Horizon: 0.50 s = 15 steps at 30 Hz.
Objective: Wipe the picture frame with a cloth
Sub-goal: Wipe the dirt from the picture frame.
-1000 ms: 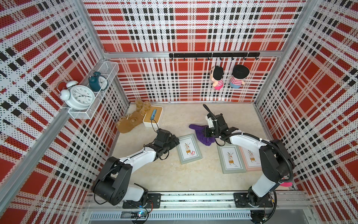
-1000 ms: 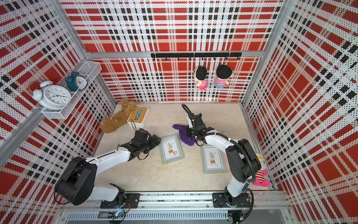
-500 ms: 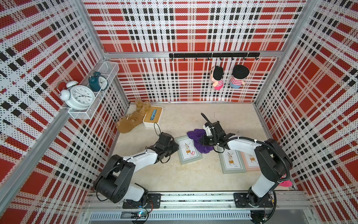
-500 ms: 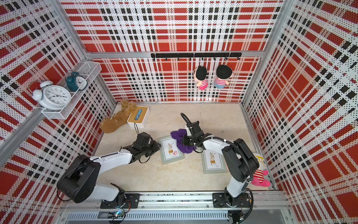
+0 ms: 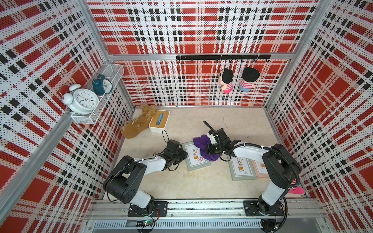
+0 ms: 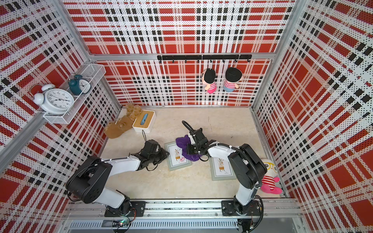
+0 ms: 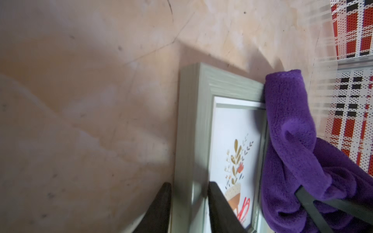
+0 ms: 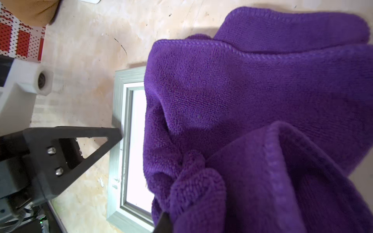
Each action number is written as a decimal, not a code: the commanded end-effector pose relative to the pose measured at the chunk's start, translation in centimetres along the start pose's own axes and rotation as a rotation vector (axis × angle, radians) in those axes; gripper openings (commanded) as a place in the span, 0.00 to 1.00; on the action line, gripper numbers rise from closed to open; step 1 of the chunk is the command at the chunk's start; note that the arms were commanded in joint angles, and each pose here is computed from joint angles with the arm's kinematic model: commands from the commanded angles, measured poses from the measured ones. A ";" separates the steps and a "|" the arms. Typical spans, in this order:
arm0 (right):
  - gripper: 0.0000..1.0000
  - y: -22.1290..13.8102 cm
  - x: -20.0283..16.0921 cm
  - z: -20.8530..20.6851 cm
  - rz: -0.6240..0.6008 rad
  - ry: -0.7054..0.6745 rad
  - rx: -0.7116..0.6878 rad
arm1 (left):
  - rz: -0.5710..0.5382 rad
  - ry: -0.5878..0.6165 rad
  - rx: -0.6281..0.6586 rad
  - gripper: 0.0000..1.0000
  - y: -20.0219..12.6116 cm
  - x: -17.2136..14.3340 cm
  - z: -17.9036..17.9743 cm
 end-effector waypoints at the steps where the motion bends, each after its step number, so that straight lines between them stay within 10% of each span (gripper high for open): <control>1: 0.00 0.4 -1.2 -1.2 0.038 -0.013 -0.071 | 0.066 0.020 0.048 0.33 0.6 -1.5 1.2; 15: 0.00 -0.1 -6.3 -1.9 0.152 -0.090 -0.342 | 0.145 -0.079 0.263 0.24 0.8 -4.7 5.0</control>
Point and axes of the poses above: each gripper's point midway between its finger pads, its own y axis out along the fingers, its own z axis along the line the jaws close on, x = y × z, the point moved 9 cm from there along -y, back along the fingers, and after that the axes turned 14 degrees about y, right-handed, at the moved point
